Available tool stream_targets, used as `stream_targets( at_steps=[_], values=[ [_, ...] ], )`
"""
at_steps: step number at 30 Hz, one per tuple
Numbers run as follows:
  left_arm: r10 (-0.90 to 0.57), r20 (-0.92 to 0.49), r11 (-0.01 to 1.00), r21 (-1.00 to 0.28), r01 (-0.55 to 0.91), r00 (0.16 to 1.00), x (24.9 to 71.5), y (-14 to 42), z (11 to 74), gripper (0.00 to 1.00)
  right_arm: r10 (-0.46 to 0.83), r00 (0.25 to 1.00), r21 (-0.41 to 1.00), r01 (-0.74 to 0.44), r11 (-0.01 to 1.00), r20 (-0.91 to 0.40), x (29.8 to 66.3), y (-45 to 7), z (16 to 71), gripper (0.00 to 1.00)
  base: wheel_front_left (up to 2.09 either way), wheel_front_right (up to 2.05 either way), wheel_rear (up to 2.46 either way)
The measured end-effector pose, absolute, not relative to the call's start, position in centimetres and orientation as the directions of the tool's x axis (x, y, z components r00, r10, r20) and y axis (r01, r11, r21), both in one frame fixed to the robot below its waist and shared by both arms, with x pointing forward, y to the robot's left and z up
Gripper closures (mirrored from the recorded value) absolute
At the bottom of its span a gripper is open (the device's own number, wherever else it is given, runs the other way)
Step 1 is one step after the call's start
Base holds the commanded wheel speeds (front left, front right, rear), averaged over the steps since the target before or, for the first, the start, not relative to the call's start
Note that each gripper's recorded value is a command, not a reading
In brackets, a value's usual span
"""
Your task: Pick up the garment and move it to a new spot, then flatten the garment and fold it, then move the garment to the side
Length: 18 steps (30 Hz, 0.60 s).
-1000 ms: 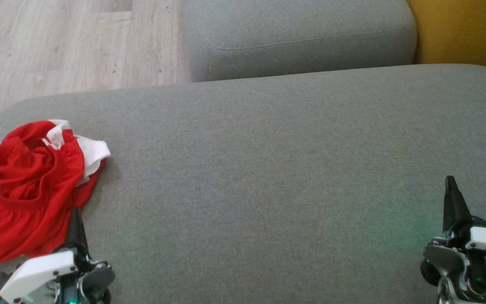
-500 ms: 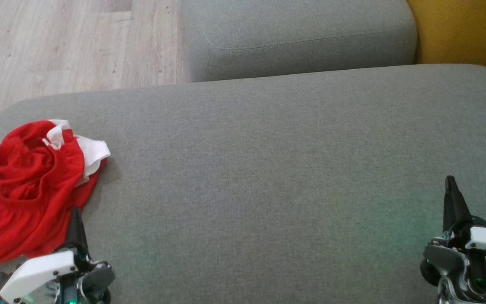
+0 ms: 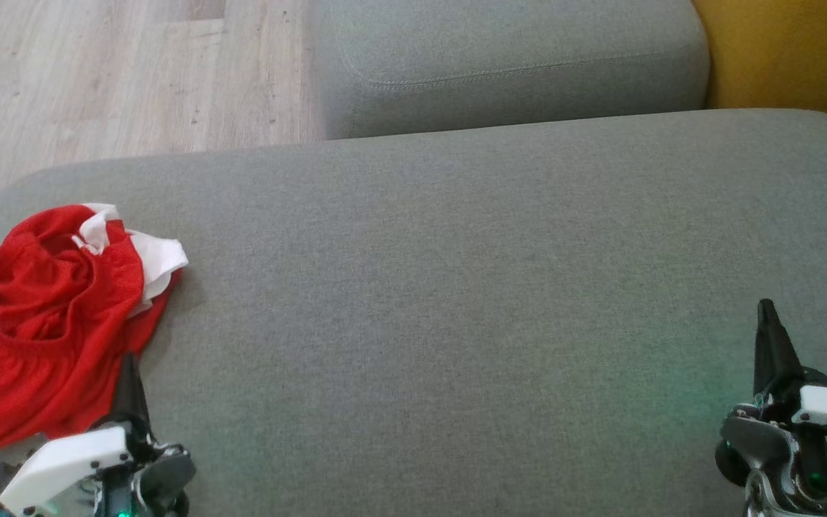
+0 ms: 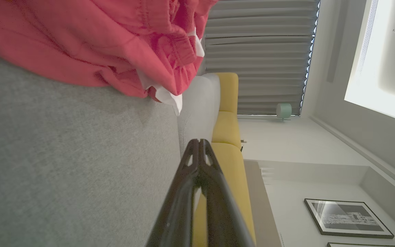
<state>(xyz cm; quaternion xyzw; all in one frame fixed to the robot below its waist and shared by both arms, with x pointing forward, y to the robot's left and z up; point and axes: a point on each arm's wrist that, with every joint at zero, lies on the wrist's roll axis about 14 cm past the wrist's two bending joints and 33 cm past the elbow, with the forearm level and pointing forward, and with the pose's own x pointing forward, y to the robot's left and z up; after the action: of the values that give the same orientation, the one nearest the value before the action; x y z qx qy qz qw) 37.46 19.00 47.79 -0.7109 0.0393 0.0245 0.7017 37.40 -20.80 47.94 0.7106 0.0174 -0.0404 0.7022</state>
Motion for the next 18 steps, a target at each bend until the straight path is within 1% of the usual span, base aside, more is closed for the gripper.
stream_targets(
  at_steps=[1, 3, 9, 12, 18],
  values=[
    [-0.022, -0.090, -0.012, -0.996, -0.090, 0.996, 37.5, 19.0, 47.8, 0.00, -0.032, 0.996, 0.997, 0.081, -0.013, -0.082, 37.4, -20.8, 47.9, 0.00, 0.00, 0.00, 0.00],
    [-0.023, -0.116, -0.014, -0.993, -0.116, 0.993, 37.2, 18.9, 47.0, 0.00, -0.032, 0.994, 0.994, 0.106, -0.016, -0.107, 37.1, -20.8, 47.1, 0.00, 0.00, 0.00, 0.00],
    [-0.021, -0.272, -0.025, -0.962, -0.273, 0.962, 34.0, 18.8, 41.9, 0.00, -0.037, 0.962, 0.962, 0.270, -0.035, -0.271, 33.8, -20.7, 41.8, 0.00, 0.00, 0.00, 0.00],
    [-0.014, -0.283, -0.016, -0.959, -0.283, 0.959, 33.7, 18.9, 41.6, 0.00, -0.032, 0.960, 0.960, 0.278, -0.028, -0.279, 33.6, -20.4, 41.6, 0.00, 0.00, 0.00, 0.00],
    [-0.009, -0.265, 0.033, -0.964, -0.264, 0.964, 34.2, 18.9, 42.2, 0.00, -0.028, 0.961, 0.961, 0.276, 0.029, -0.275, 34.0, -20.1, 41.8, 0.00, 0.00, 0.00, 0.00]
  ],
)
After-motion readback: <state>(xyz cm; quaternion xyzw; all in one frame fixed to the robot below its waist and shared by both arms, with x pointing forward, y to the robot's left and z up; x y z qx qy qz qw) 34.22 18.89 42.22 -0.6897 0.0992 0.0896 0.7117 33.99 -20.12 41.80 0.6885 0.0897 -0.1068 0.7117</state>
